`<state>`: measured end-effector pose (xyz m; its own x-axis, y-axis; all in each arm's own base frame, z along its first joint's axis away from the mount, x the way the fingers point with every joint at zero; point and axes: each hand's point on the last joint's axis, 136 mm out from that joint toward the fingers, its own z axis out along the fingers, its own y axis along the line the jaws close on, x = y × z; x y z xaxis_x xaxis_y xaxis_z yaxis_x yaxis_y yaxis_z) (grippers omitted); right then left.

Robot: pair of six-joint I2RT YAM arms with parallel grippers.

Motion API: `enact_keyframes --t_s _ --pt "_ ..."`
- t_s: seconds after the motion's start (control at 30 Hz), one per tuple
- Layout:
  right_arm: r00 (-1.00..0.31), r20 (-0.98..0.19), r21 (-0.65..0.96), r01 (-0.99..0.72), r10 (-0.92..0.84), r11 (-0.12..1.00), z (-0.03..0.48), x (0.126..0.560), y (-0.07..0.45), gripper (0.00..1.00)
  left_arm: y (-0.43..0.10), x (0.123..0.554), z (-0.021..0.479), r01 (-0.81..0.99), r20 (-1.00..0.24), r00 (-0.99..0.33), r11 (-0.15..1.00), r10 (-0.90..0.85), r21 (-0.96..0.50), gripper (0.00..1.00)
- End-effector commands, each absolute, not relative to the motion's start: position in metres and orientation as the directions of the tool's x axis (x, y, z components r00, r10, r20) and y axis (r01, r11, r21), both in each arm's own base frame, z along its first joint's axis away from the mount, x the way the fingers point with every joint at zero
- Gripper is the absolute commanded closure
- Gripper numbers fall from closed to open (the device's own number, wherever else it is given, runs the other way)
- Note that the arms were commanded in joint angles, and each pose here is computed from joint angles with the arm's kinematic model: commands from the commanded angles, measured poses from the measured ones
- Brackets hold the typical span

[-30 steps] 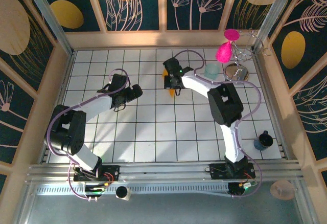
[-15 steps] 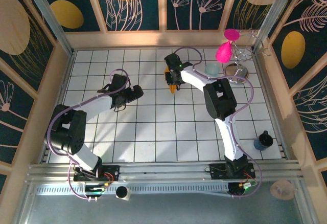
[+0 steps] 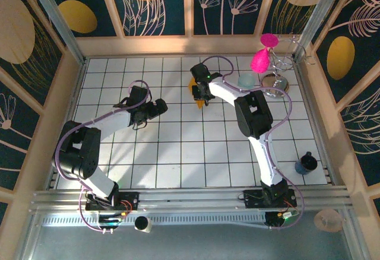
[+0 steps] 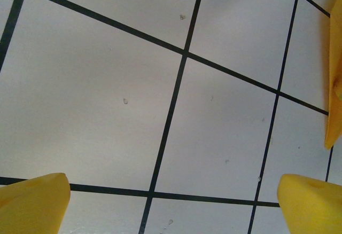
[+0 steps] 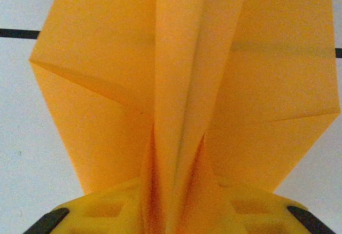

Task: Fold a paper plane with a square sheet of paper (pick it up from the middle)
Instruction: Move the paper plane to the top-center of the table.

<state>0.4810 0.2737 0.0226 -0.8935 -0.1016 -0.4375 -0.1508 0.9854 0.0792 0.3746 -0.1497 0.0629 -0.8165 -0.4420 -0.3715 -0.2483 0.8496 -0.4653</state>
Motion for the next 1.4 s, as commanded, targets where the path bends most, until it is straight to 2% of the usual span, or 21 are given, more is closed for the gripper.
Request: enact_keyframes --t_s 0.0,0.23,0.5,0.6,0.83,1.0,1.13,1.3,1.37 --pt "-0.926 -0.359 0.035 -0.134 -0.113 0.99 -0.013 0.467 0.265 0.65 -0.148 0.374 0.057 -0.263 -0.349 -0.821 0.842 -0.452 -0.471 0.01" --pt "-0.942 -0.314 -0.066 -0.099 -0.115 0.993 -0.037 0.47 0.233 0.61 -0.148 0.374 0.055 -0.263 -0.349 -0.822 0.843 -0.45 -0.469 0.01" --pt "-0.926 -0.35 -0.043 -0.136 -0.143 0.99 -0.028 0.479 0.24 0.59 -0.143 0.385 0.076 -0.263 -0.408 -0.784 0.845 -0.469 -0.466 0.01" --pt "-0.909 -0.397 0.003 -0.138 -0.126 0.99 -0.004 0.489 0.25 0.58 -0.14 0.395 0.093 -0.251 -0.453 -0.754 0.846 -0.476 -0.47 0.01" --pt "-0.819 -0.572 0.108 -0.132 -0.047 0.985 0.098 0.513 0.266 0.53 -0.129 0.419 0.147 -0.231 -0.582 -0.646 0.853 -0.494 -0.468 0.01" --pt "-0.723 -0.69 0.178 -0.163 0.005 0.97 0.169 0.506 0.264 0.48 -0.113 0.428 0.184 -0.226 -0.679 -0.55 0.869 -0.487 -0.44 0.01" --pt "-0.628 -0.774 0.201 -0.13 0.076 0.971 0.211 0.485 0.237 0.44 -0.095 0.426 0.206 -0.234 -0.747 -0.465 0.88 -0.475 -0.414 0.01" --pt "-0.473 -0.865 0.203 -0.028 0.166 0.979 0.247 0.447 0.175 0.4 -0.059 0.41 0.22 -0.306 -0.832 -0.33 0.884 -0.446 -0.352 0.01" --pt "-0.422 -0.877 0.243 0.027 0.232 0.97 0.253 0.429 0.144 0.33 -0.037 0.396 0.222 -0.369 -0.866 -0.254 0.87 -0.431 -0.325 0.01"
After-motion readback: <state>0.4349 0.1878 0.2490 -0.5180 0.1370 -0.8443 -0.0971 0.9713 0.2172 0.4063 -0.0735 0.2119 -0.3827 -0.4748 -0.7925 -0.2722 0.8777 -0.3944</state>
